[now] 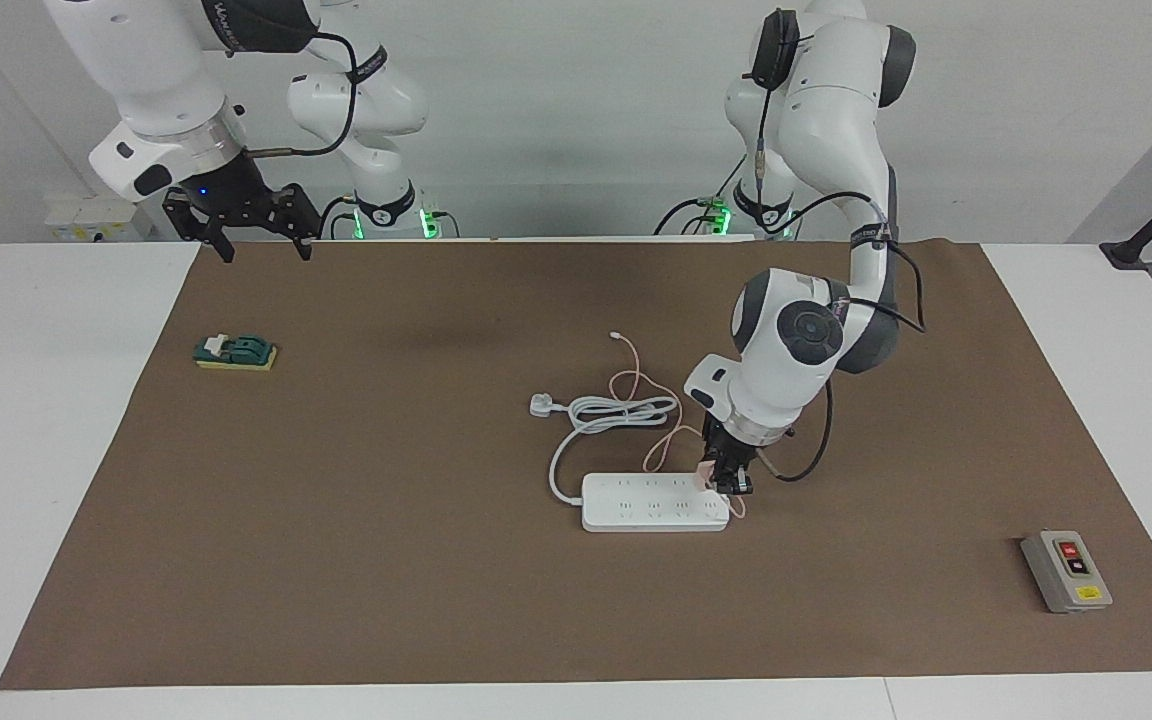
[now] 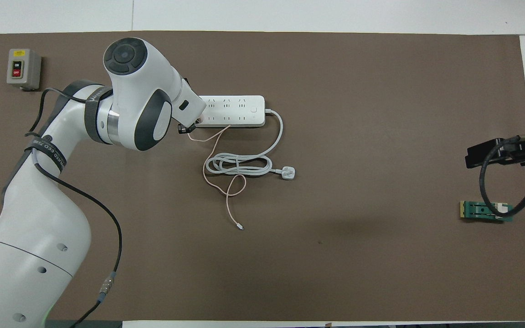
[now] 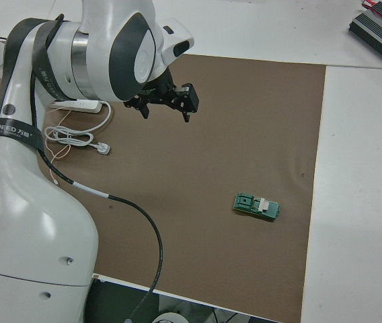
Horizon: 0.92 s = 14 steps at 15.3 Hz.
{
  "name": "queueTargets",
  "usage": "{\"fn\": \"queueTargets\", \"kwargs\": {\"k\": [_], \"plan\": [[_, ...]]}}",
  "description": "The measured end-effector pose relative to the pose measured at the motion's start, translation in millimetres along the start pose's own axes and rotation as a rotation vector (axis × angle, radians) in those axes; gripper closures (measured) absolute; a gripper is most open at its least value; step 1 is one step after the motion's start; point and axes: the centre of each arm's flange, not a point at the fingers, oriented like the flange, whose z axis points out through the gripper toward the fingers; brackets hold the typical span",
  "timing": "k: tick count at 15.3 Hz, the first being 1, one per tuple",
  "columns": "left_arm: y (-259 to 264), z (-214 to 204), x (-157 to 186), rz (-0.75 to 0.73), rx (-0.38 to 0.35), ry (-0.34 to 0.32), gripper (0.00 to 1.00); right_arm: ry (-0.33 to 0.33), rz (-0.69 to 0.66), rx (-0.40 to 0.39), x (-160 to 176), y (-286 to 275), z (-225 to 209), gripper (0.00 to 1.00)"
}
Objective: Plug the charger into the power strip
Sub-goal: 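Press the charger down into the socket with the left gripper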
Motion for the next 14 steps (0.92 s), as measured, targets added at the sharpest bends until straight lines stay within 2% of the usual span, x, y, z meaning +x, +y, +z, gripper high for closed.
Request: {"fn": "queueTargets", "kwargs": {"k": [11,13,14], "plan": [[-0.2,3.4,0.6,0.023,0.001,-0.006,0.69,0.0,0.0,0.0,0.0,0.0,0.0,0.0],[-4.9,25.0,-17.2,0.02,-0.007,-0.054,0.57,0.0,0.0,0.0,0.0,0.0,0.0,0.0],[-8.9,38.9,-27.3,0.012,-0.013,-0.065,0.42,0.0,0.0,0.0,0.0,0.0,0.0,0.0]]}}
